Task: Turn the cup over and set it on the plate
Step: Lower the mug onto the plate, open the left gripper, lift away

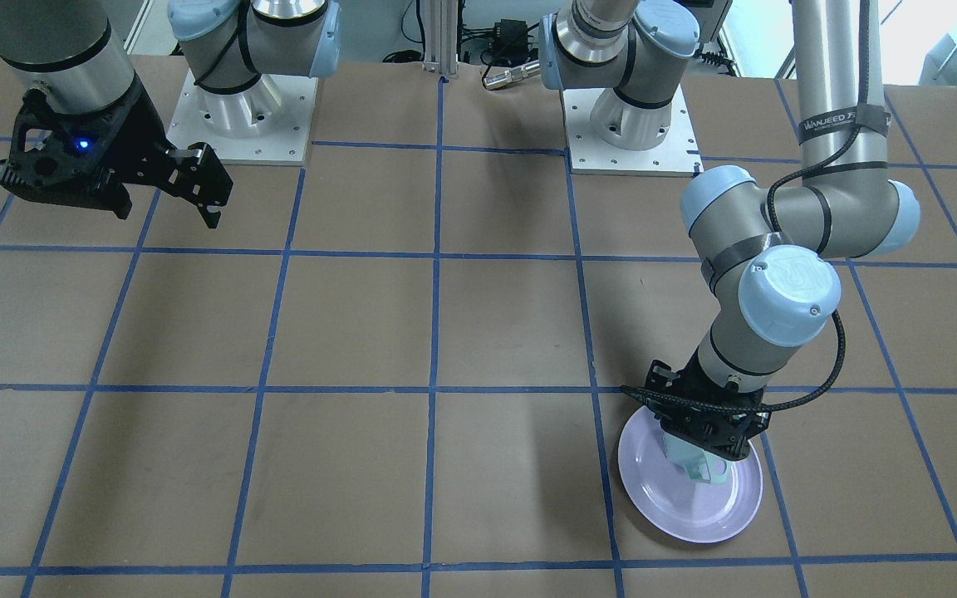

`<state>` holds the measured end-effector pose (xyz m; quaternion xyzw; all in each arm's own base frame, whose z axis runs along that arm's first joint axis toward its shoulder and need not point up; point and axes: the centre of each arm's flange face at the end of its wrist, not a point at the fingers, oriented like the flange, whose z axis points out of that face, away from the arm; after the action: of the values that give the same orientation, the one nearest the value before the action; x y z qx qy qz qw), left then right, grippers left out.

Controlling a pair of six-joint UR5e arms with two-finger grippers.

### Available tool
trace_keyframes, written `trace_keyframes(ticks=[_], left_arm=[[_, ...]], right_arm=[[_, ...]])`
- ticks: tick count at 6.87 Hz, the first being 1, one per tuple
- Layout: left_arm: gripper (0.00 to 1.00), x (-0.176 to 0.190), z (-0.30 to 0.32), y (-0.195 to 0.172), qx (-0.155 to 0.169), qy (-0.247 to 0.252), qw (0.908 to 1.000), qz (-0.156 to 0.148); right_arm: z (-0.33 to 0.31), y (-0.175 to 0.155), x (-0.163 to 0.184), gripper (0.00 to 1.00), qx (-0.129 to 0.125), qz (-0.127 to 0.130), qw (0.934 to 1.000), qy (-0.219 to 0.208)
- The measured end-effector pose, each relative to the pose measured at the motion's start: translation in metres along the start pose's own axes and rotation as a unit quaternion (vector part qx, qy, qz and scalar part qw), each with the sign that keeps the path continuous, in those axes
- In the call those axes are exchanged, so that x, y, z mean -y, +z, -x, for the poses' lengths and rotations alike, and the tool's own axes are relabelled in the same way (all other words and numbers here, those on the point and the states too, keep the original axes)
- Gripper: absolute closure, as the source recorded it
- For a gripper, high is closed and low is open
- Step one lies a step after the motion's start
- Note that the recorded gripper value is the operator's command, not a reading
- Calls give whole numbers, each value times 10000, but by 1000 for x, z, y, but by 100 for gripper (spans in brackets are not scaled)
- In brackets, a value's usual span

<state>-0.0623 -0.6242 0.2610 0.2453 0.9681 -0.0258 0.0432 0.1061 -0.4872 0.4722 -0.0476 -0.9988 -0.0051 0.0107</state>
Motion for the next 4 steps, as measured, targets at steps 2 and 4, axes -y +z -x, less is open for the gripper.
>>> trace_keyframes(ticks=[2,4], left_arm=[[0,-1,-3,-28,95,-240,9996,-120],[0,-5,-4,-62,60,-865,9962,-82]], right_arm=[[0,0,0,0,0,0,10000,0],[0,0,0,0,0,0,10000,0]])
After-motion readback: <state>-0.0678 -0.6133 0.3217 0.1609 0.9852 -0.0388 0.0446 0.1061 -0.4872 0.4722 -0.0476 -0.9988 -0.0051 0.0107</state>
